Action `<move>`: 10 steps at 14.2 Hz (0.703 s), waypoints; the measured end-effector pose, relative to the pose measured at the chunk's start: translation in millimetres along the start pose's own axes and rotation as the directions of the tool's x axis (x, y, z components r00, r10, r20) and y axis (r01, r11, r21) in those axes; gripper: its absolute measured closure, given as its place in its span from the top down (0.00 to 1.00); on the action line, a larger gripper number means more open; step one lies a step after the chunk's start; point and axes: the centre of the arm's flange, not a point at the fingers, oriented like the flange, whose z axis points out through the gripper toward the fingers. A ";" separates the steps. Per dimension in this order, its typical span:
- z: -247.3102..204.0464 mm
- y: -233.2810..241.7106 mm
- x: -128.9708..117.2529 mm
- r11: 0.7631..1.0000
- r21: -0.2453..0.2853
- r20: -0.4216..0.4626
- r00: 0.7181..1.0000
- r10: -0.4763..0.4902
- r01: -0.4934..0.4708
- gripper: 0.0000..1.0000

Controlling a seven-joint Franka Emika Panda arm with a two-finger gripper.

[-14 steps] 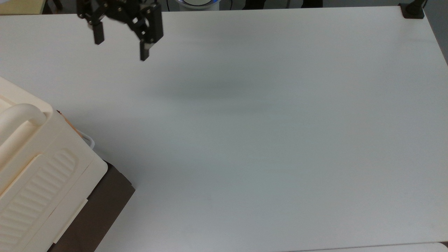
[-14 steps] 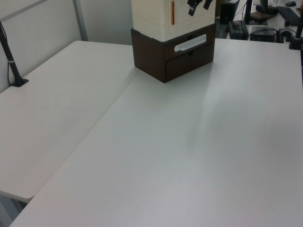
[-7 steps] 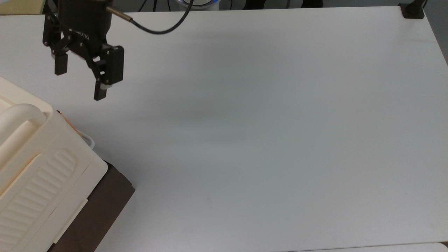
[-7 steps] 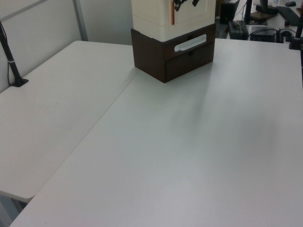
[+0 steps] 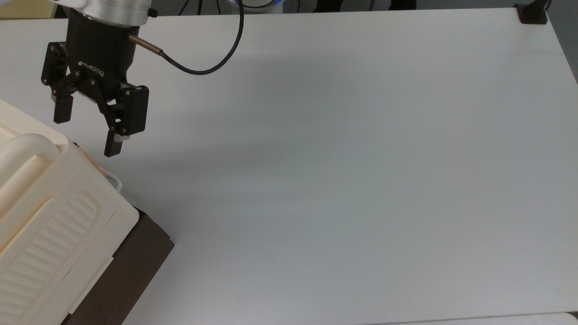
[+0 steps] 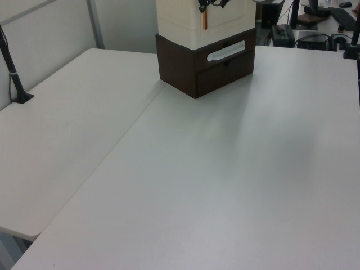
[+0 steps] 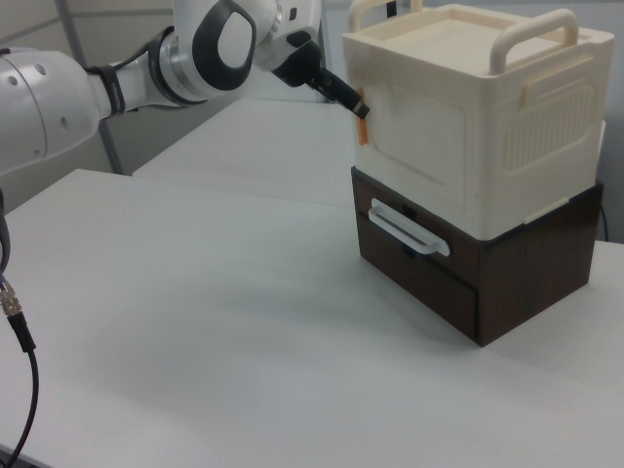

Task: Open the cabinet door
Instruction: 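Close the gripper on the orange handle strip of the cabinet door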

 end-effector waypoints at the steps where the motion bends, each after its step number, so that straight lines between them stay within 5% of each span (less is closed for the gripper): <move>1: 1.1 0.1 1.3 1.000 0.007 -0.014 1.000 0.001 -0.001 1.00; 8: 13.9 -1.6 0.9 1.000 0.028 -0.050 0.999 -0.001 0.003 0.93; 10: 15.6 -4.8 -0.8 0.999 0.033 -0.051 0.999 -0.005 0.006 0.76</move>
